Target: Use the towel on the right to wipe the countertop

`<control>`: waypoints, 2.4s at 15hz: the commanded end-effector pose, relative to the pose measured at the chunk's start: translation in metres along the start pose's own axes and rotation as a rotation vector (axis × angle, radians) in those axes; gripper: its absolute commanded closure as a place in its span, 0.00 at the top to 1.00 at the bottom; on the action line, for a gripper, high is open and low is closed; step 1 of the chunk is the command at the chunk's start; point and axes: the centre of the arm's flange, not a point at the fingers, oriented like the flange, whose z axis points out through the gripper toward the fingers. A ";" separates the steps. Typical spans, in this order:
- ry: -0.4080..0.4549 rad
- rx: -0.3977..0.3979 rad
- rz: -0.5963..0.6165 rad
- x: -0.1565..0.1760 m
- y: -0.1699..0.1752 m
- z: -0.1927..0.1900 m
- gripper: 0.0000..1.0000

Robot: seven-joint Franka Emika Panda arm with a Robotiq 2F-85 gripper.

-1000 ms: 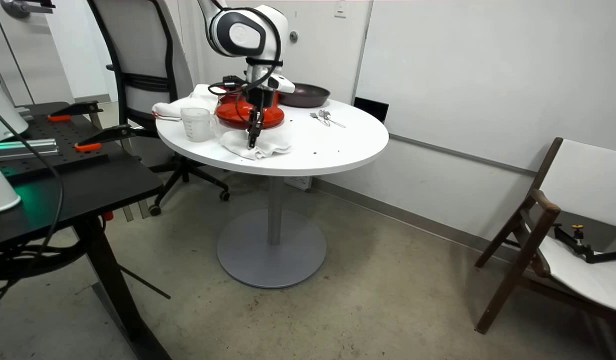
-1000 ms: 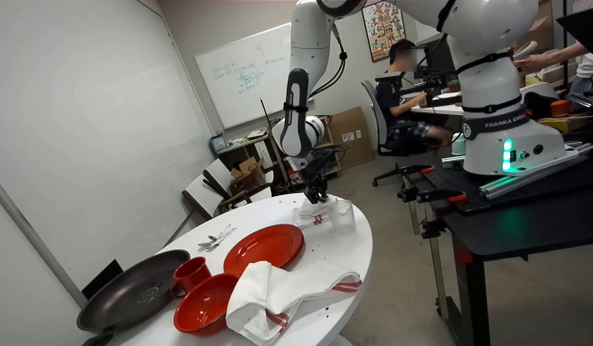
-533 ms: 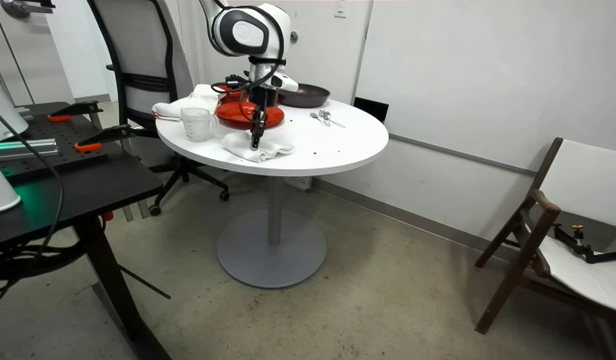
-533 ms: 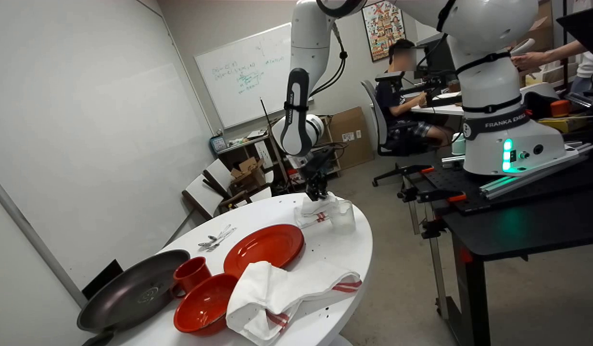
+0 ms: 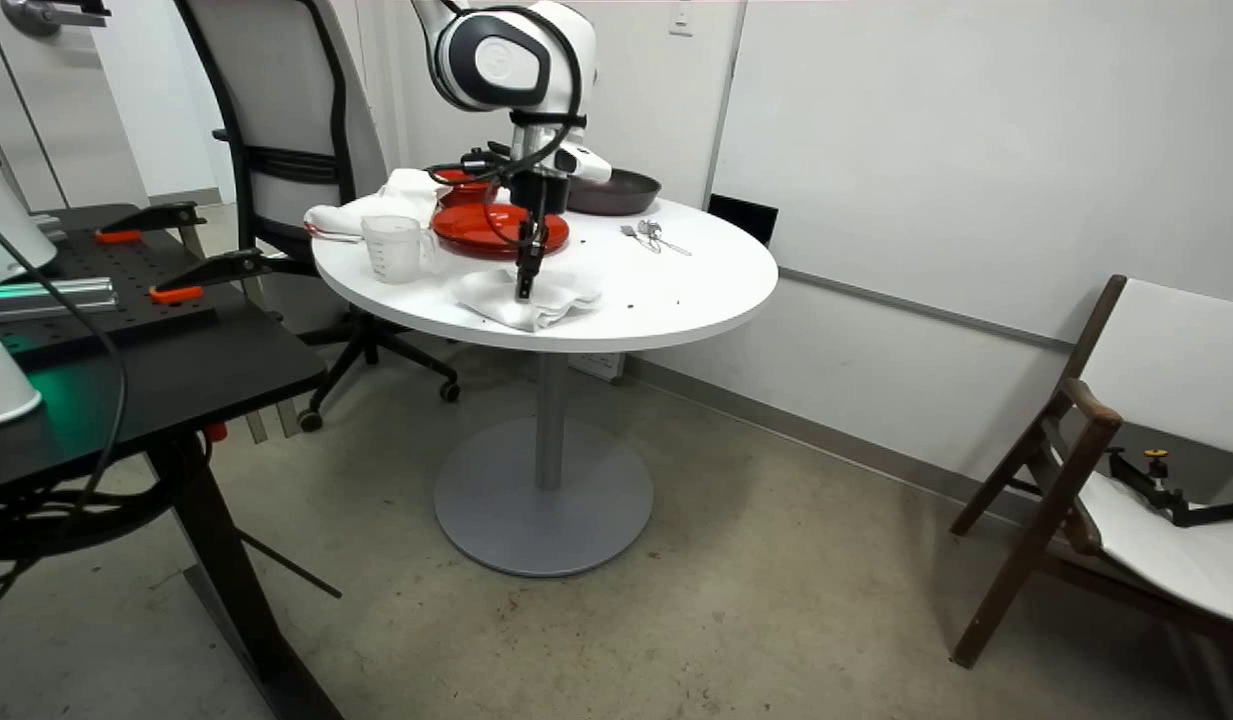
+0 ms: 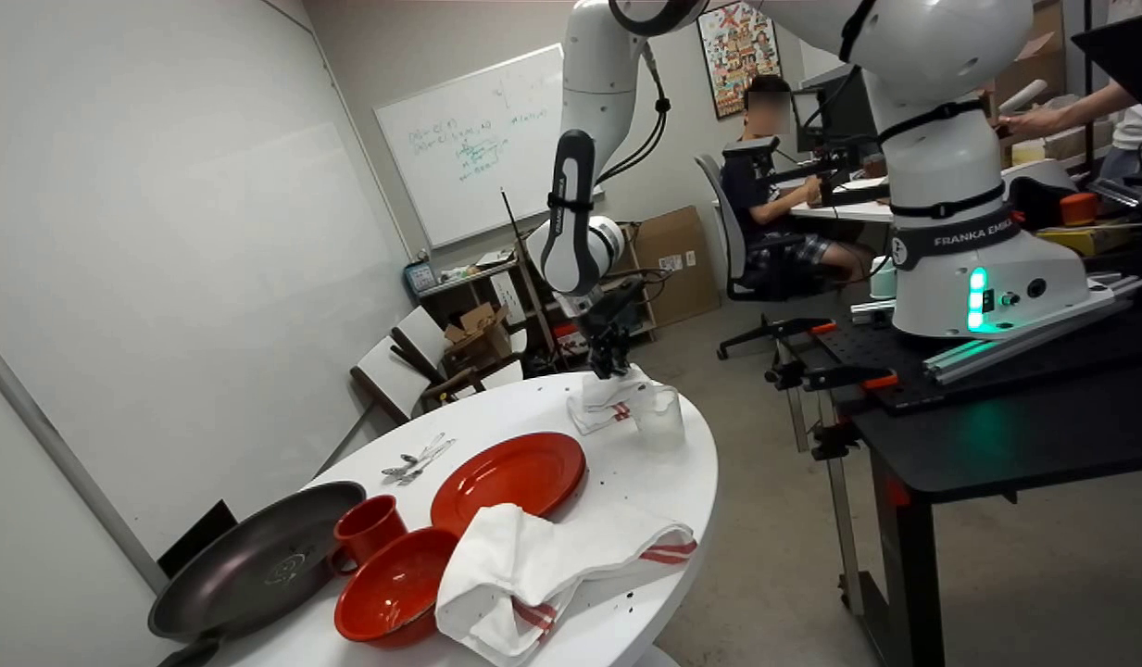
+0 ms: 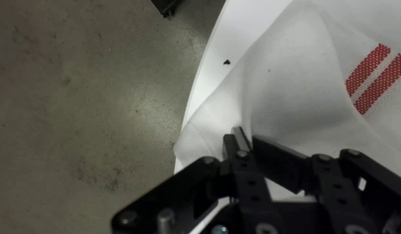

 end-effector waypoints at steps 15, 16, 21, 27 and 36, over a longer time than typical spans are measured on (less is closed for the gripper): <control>-0.265 -0.049 0.594 -0.027 -0.002 0.016 0.01; -0.267 -0.045 0.601 -0.027 -0.002 0.016 0.01; -0.289 0.001 0.633 -0.029 -0.008 0.016 0.01; -0.314 0.109 0.646 -0.030 -0.017 0.017 0.01; -0.264 0.199 0.563 -0.021 -0.032 0.013 0.01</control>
